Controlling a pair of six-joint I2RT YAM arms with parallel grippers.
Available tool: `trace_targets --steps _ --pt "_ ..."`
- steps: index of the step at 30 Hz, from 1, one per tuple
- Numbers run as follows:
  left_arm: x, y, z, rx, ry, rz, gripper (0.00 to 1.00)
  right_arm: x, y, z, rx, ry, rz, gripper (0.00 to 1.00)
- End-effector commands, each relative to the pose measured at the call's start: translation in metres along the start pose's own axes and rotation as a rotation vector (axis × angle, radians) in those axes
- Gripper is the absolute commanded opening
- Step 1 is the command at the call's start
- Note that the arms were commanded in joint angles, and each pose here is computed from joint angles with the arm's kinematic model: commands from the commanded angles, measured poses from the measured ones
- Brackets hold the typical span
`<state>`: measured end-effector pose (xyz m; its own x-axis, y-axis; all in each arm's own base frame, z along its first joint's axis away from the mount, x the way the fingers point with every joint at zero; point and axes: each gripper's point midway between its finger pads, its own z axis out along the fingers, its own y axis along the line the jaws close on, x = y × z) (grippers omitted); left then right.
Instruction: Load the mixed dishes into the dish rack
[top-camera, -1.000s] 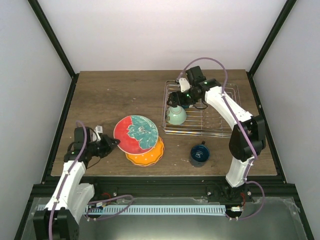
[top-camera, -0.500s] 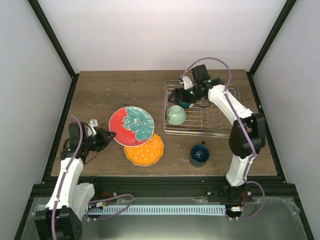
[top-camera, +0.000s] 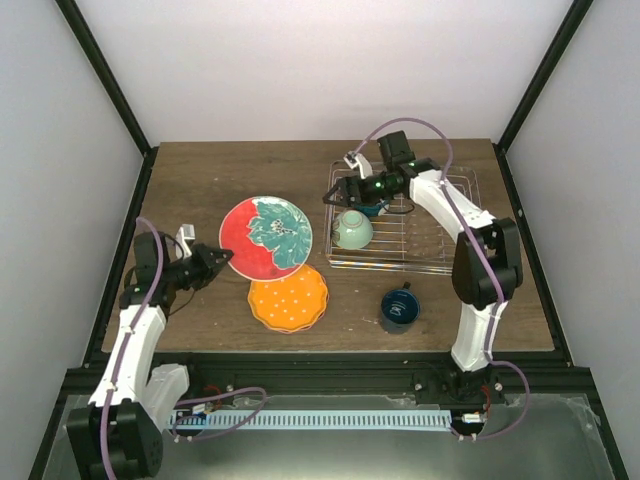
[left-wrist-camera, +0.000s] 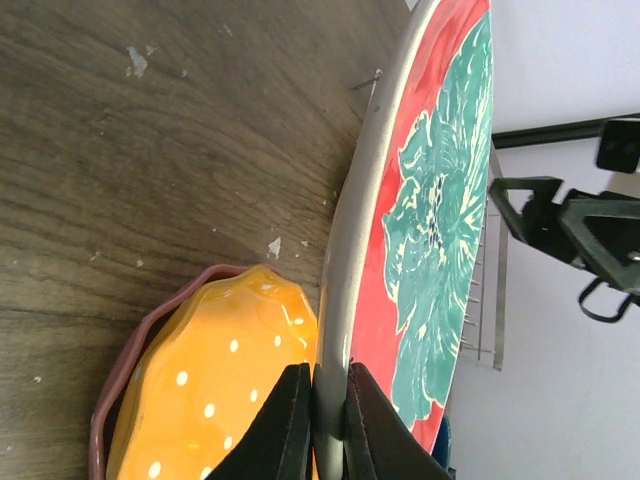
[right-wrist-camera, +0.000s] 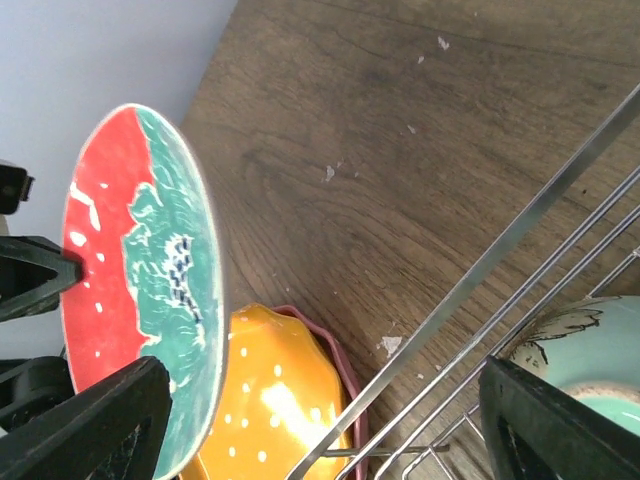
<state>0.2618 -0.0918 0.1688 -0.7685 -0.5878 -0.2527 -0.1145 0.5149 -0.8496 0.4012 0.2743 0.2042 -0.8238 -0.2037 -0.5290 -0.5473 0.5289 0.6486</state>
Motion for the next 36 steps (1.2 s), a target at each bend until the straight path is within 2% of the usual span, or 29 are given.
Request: trace_targets --steps 1,6,15,30,33,36 --pt "-0.022 -0.066 -0.014 0.207 -0.037 0.165 0.0 -0.003 0.011 0.022 -0.069 0.029 -0.057 0.85" --pt "-0.028 -0.067 -0.01 0.207 -0.036 0.171 0.0 -0.003 0.024 0.039 -0.113 0.058 -0.09 0.83" --pt "-0.036 -0.066 0.003 0.199 -0.003 0.186 0.0 -0.015 0.04 0.045 -0.178 0.046 -0.12 0.83" --pt "-0.049 -0.083 0.024 0.237 0.035 0.224 0.0 -0.011 0.037 0.083 -0.214 0.096 -0.099 0.8" --pt "-0.051 -0.085 0.028 0.243 0.043 0.227 0.0 -0.011 0.039 0.084 -0.237 0.1 -0.1 0.72" --pt "-0.053 -0.085 0.033 0.246 0.054 0.228 0.0 -0.013 0.043 0.084 -0.265 0.099 -0.106 0.56"
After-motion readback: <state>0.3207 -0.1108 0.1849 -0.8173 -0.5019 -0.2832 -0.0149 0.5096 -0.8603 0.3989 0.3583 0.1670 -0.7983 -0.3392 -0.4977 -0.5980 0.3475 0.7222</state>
